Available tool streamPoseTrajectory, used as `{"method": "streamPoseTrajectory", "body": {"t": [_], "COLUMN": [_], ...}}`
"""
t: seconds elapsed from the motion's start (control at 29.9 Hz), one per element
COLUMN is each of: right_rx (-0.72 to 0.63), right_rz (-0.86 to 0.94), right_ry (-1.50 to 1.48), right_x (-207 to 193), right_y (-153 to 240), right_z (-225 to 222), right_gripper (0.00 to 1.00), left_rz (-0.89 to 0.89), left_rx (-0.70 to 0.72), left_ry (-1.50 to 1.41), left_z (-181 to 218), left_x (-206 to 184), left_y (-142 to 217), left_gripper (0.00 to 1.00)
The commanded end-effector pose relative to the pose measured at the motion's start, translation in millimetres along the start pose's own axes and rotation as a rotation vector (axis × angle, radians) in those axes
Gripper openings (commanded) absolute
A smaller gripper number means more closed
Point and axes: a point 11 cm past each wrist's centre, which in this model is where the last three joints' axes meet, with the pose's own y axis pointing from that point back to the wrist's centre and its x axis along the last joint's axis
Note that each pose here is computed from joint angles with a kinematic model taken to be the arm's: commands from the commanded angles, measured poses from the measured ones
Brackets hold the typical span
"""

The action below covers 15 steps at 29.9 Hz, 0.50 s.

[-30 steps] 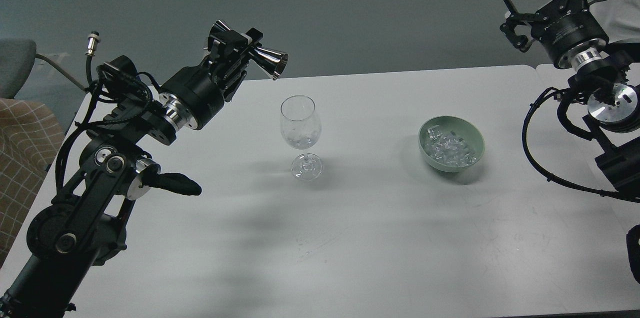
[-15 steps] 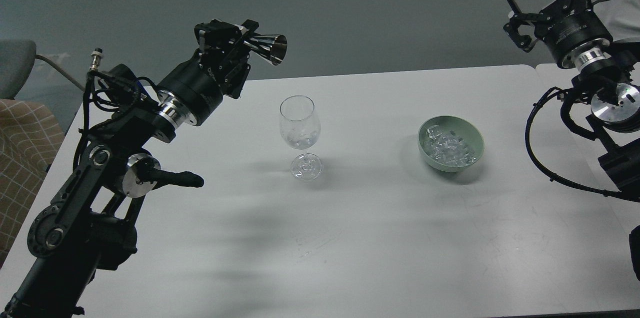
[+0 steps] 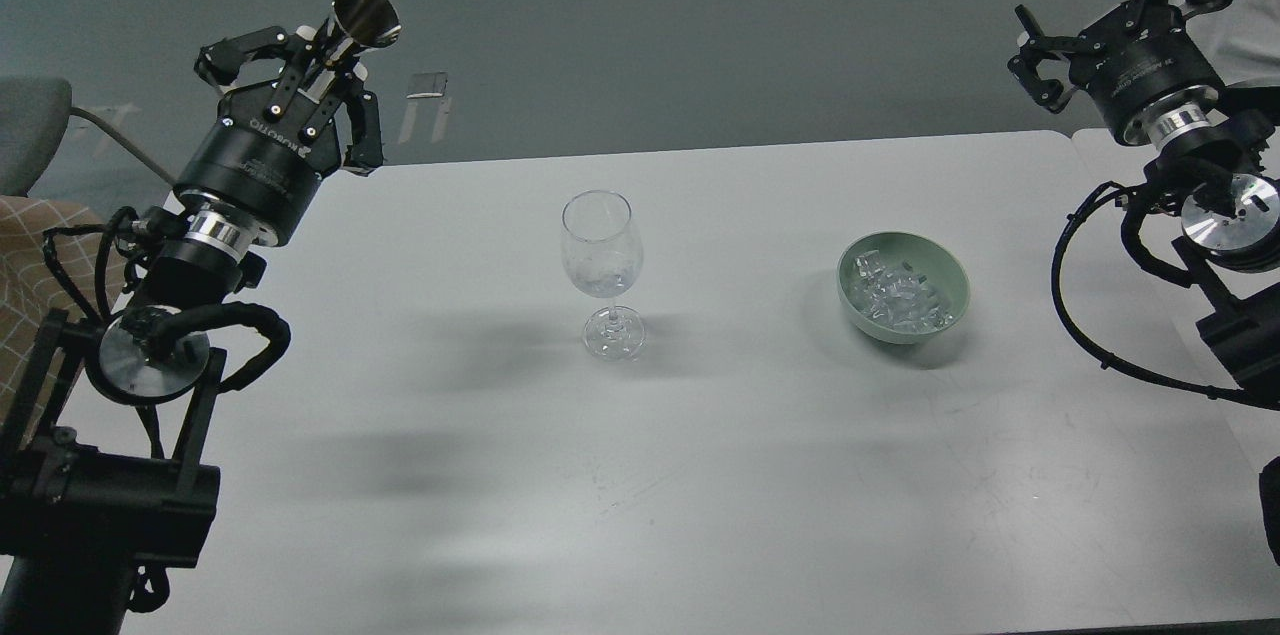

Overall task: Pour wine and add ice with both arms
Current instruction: 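Swing the jigger upright and back away from the glass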

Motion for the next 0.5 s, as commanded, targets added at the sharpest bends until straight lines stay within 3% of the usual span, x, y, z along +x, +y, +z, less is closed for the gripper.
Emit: {"method": "streamPoseTrajectory", "body": {"t": [0.0,0.47], "right_rx": [-0.002,-0.006], "right_rz": [0.004,0.089], "right_ry": [0.002,0.041], "right_x": [0.2,10.3], "right_y": [0.0,1.0], "right_z": [0.4,-0.2], "right_gripper": [1.0,1.0], "left_rz": [0.085,0.418], "left_rx": [-0.03,-0.015], "left_ry": [0.062,0.187], "left_z": [4.7,-27.1], "left_x": [31.3,143.1], "left_y": [15.4,59.0], "left_gripper": [0.0,0.0]}}
